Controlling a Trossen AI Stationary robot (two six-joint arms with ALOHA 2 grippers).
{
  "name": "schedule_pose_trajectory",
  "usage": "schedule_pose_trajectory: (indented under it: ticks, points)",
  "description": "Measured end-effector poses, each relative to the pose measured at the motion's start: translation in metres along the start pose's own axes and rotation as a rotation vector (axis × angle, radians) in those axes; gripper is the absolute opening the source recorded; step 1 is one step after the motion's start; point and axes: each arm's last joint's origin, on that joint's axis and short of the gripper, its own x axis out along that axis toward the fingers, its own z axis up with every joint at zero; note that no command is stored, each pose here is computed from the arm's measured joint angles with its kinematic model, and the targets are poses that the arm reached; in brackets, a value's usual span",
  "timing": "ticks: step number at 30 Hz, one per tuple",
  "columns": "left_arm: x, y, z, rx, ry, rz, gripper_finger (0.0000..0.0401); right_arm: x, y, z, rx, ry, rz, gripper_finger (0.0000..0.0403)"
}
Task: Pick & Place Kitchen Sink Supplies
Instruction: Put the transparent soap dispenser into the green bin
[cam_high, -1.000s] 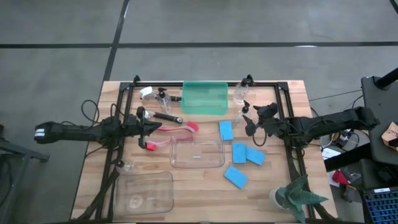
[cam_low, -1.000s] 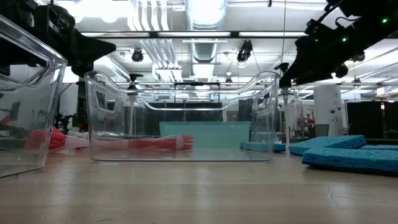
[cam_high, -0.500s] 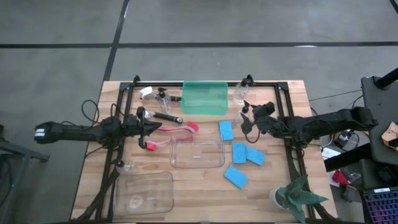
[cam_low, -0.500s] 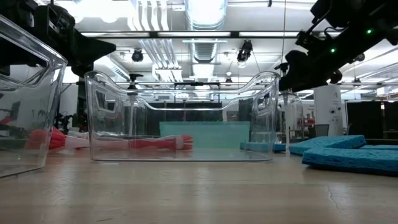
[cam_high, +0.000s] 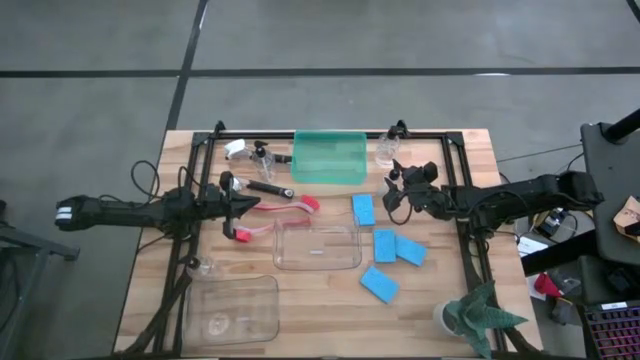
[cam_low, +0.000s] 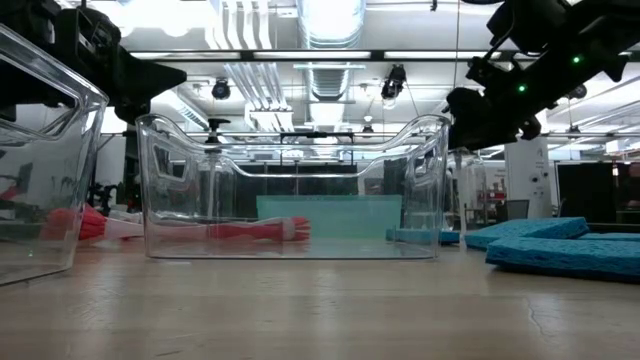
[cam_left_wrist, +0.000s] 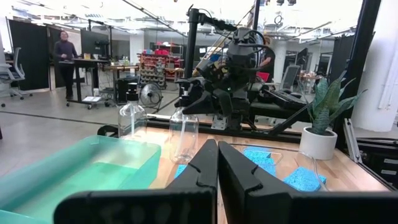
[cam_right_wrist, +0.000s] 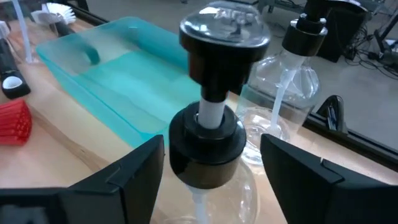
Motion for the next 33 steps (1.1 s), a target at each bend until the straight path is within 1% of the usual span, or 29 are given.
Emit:
schedule_pose_trajectory:
  ticks: [20, 23, 29, 33]
  points:
    - [0.0000, 0.0000, 0.0000, 0.000, 0.000, 0.000, 0.0007, 0.0008, 0.0009, 0.0008, 0.001, -0.007, 0.002, 0.0137]
    - [0.0000, 0.0000, 0.0000, 0.000, 0.000, 0.000, 0.0007, 0.0008, 0.0009, 0.0008, -0.005, -0.008, 0.001, 0.0134]
    - [0.0000, 0.0000, 0.0000, 0.000, 0.000, 0.000, 0.0007, 0.0007, 0.0009, 0.0011, -0.006, -0.011, 0.000, 0.0145]
    - [0.0000, 0.0000, 0.0000, 0.000, 0.000, 0.000, 0.0007, -0.0005, 0.0012, 0.0049, 0.002, -0.020, 0.007, 0.0137]
